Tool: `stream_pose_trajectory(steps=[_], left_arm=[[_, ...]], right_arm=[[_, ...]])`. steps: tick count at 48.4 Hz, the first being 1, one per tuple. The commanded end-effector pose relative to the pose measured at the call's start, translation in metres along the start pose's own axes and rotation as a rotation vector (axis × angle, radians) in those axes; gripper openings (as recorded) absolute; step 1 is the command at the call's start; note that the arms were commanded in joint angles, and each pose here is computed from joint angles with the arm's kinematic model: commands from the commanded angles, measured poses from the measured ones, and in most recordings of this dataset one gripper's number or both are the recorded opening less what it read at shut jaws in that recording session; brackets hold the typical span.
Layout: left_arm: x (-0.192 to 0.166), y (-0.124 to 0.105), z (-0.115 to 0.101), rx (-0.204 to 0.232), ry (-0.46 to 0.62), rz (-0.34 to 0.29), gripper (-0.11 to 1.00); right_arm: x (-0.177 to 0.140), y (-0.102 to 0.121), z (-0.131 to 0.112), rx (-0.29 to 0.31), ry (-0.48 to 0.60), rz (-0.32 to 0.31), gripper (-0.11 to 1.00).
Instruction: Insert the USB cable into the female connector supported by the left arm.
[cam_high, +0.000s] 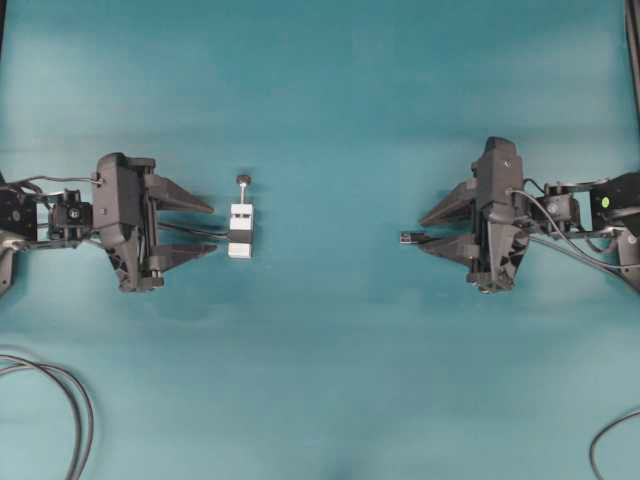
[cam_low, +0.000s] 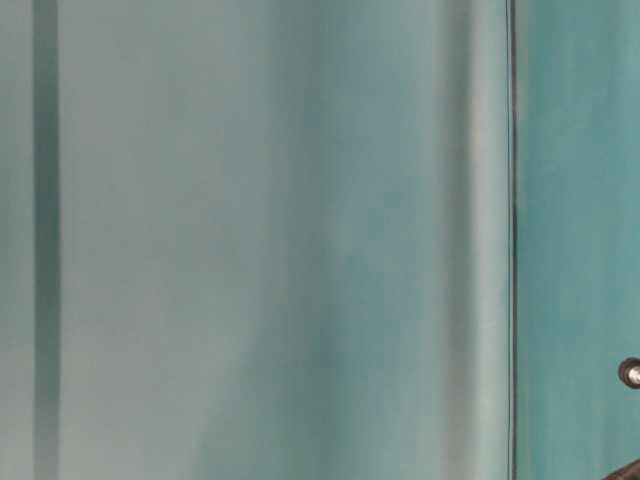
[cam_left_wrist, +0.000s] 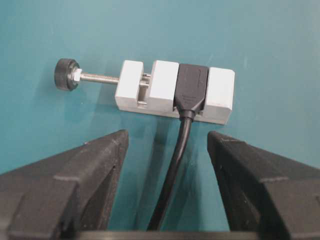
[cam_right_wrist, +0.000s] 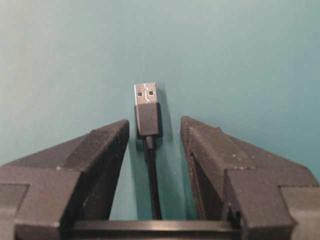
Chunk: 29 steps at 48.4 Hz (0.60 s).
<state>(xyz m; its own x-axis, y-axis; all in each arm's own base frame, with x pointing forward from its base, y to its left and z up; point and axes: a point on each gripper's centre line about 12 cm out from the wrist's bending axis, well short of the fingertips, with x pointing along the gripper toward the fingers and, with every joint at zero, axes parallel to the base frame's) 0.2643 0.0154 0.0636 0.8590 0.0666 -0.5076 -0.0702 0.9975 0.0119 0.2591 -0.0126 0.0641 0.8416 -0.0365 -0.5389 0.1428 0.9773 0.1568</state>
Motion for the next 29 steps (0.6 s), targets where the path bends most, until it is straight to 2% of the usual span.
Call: stream_pose_trajectory(steps=[1, 6, 15, 29], left_arm=[[-0.001, -0.001, 0.006, 0.012, -0.025, -0.002, 0.7], [-0.001, 0.0, 0.006, 0.01, -0.025, 0.0, 0.7], [-0.001, 0.0, 0.006, 0.011, -0.025, -0.001, 0.7], [-0.001, 0.0, 0.006, 0.011, -0.015, -0.001, 0.7]], right_arm=[[0.002, 0.004, 0.002, -0.012, -0.001, 0.012, 0.51], [0.003, 0.008, -0.003, -0.028, 0.016, 0.026, 0.48], [0.009, 0.015, -0.01, -0.048, 0.043, 0.047, 0.27], [0.003, 0.016, -0.01, -0.036, 0.045, 0.048, 0.26]])
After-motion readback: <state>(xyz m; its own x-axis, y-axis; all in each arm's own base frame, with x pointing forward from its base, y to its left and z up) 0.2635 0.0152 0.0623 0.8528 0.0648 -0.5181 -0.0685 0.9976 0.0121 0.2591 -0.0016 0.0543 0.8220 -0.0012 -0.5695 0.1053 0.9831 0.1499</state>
